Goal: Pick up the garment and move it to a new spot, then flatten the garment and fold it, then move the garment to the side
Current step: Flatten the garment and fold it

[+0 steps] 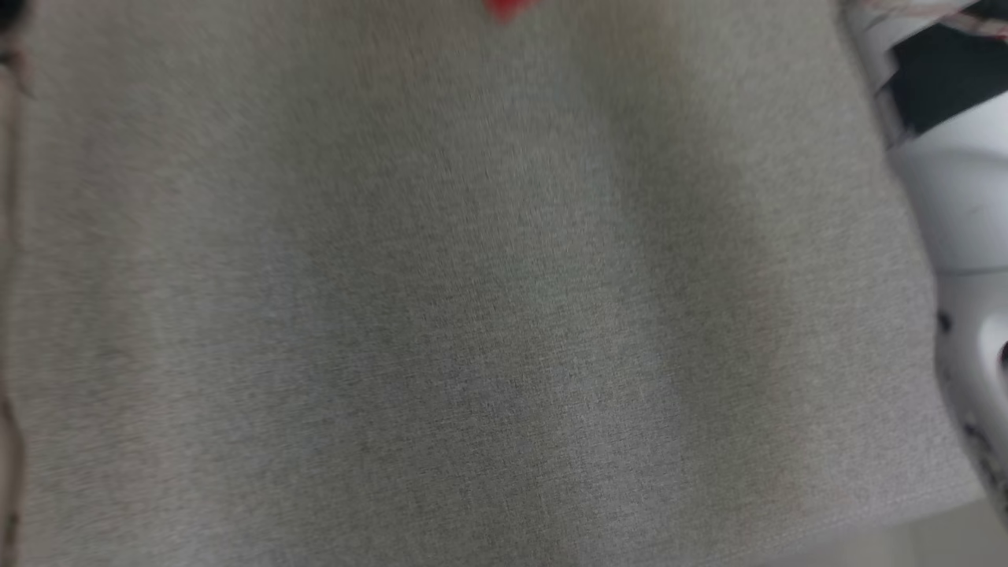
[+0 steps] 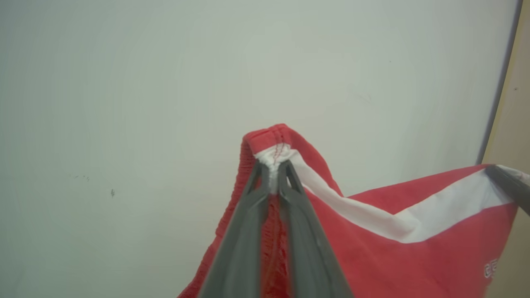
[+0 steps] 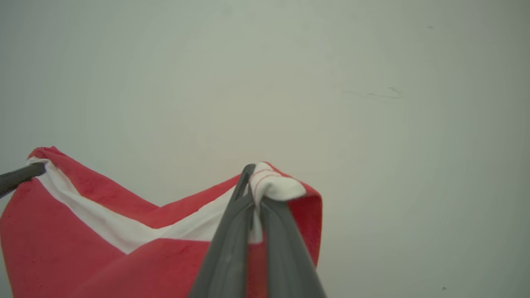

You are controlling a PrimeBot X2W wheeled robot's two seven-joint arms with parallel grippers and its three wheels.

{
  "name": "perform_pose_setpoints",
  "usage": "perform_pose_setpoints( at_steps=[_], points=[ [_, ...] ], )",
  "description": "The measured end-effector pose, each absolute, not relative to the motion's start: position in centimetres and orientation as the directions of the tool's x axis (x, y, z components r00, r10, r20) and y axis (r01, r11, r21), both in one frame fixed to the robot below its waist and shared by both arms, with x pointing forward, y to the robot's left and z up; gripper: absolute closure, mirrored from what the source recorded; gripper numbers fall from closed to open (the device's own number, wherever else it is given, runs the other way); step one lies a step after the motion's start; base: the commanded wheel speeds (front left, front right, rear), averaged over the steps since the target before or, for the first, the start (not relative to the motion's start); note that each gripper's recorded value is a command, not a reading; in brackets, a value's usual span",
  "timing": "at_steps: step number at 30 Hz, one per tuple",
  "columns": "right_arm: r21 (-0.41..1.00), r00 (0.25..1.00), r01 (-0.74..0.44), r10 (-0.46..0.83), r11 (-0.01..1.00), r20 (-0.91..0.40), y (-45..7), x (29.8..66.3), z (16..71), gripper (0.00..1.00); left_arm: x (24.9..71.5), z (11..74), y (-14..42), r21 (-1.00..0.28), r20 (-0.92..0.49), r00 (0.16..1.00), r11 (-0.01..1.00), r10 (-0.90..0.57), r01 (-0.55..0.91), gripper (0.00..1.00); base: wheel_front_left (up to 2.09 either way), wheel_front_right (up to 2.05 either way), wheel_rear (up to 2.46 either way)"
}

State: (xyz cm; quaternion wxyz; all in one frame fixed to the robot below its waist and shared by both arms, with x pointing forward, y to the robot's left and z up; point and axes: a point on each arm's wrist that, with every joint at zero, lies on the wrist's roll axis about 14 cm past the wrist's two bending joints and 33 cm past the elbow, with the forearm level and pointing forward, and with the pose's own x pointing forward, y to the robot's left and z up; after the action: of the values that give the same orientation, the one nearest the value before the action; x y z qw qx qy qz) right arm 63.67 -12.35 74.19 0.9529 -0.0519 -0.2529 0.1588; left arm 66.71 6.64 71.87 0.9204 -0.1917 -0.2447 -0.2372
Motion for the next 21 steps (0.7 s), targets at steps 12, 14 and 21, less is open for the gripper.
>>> perform_pose_setpoints(
  at_steps=[12,14,21],
  points=[
    [-0.244,0.889,-0.282,0.348,0.928,0.297,-12.3,67.3,62.0,1.00,70.9,57.4,6.3,-0.373,0.386,0.868,0.808,-0.312,0.457,1.00,0.00,0.00,0.00],
    [-0.246,0.899,-0.308,0.366,0.919,0.242,-11.9,67.1,59.5,1.00,69.9,54.3,5.5,-0.397,0.326,0.882,0.797,-0.339,0.454,1.00,0.00,0.00,0.00],
    [-0.292,0.903,-0.374,0.417,0.880,0.100,-12.0,64.4,54.4,1.00,65.5,50.5,4.3,-0.506,0.249,0.893,0.735,-0.375,0.451,1.00,0.00,0.00,0.00]
  ],
)
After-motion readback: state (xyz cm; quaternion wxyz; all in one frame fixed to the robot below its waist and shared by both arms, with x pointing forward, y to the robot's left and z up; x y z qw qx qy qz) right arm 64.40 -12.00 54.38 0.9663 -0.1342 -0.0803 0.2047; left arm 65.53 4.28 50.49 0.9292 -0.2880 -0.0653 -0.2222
